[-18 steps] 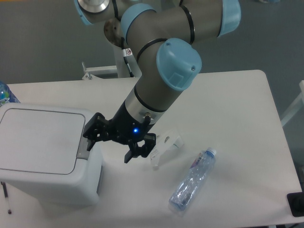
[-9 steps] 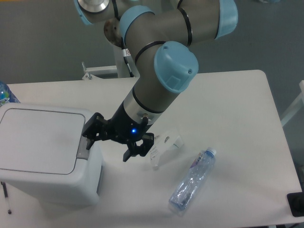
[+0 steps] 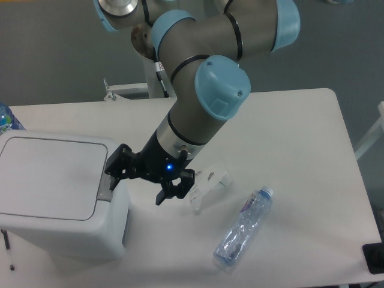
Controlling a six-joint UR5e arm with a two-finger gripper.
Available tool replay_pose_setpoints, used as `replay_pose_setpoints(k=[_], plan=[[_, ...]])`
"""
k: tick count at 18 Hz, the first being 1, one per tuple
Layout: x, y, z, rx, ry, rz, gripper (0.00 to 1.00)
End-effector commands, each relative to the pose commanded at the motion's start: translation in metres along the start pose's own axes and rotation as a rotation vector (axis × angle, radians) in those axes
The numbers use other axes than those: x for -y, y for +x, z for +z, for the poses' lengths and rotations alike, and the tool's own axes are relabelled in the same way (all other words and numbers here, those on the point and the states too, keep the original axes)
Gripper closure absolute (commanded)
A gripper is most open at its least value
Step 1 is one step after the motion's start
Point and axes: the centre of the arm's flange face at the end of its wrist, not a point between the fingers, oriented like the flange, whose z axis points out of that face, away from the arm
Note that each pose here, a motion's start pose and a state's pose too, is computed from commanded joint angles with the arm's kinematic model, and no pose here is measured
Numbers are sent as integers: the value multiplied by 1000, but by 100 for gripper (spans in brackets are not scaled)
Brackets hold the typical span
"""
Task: Open the trash can
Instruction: 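Push the lid edge so the trash can lid flips open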
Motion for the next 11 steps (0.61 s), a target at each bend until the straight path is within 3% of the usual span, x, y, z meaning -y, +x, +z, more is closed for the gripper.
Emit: replay_pose_setpoints(k=[11], plan=[[0, 1, -2, 2, 3, 4, 0]])
